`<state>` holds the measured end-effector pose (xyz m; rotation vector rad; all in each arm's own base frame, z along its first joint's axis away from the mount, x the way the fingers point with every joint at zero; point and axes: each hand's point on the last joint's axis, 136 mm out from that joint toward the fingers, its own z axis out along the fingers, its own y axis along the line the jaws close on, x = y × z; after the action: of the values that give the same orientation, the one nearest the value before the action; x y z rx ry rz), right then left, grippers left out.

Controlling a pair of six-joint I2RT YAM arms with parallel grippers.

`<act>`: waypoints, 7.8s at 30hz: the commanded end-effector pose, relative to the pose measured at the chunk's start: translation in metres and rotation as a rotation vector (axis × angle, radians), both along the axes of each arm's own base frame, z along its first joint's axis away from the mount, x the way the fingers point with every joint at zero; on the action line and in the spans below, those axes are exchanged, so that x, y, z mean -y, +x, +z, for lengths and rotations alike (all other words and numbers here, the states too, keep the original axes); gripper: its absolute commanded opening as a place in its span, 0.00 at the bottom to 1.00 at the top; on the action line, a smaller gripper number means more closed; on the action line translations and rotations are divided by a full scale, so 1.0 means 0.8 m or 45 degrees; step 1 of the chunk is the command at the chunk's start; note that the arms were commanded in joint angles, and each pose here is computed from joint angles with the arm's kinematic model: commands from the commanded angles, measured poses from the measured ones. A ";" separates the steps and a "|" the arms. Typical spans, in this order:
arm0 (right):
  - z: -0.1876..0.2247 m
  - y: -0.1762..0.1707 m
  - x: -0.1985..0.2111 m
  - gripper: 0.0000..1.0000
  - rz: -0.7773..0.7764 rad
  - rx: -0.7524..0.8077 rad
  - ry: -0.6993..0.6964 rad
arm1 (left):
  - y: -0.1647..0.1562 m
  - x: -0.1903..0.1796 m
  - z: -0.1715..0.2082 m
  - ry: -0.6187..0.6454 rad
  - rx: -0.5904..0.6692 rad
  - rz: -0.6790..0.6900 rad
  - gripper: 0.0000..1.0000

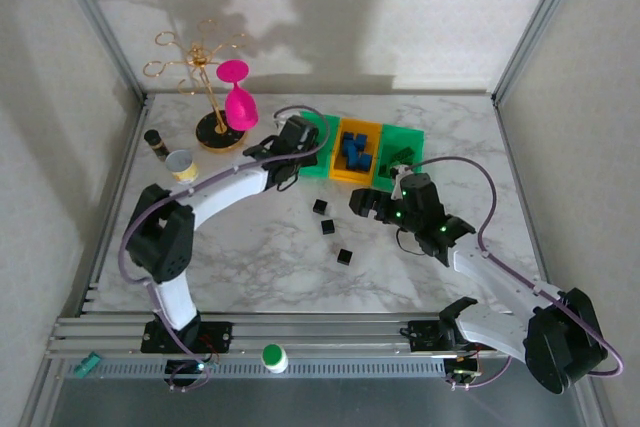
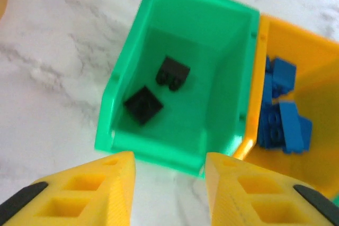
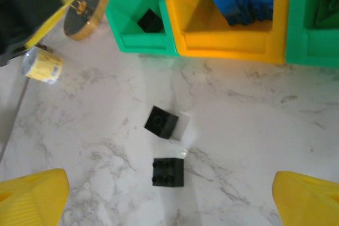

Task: Sort the legos into containers by color
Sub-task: Place the lego in the container, then pick up the lego from the center of the table, then place the lego in the container, then pick up the lego from the center of the table, then place the lego in the container, then pick up the lego from the middle-left of the table.

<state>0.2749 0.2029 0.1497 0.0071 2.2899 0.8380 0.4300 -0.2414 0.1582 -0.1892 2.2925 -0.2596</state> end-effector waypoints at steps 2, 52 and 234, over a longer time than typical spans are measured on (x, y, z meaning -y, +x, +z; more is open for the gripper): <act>-0.012 -0.011 -0.006 0.99 0.060 -0.001 0.025 | -0.064 0.016 -0.034 0.032 -0.119 -0.093 0.45; 0.003 0.008 -0.002 0.99 -0.025 0.044 0.031 | -0.023 0.019 -0.074 0.249 -0.180 -0.066 0.32; -0.063 -0.090 0.100 0.99 -0.287 -0.384 -0.080 | -0.263 0.128 -0.094 0.240 -0.299 -0.431 0.62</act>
<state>0.2136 0.1333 0.1109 0.2958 2.4927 0.7232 0.2331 -0.3374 0.1029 0.2573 2.4934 -0.2292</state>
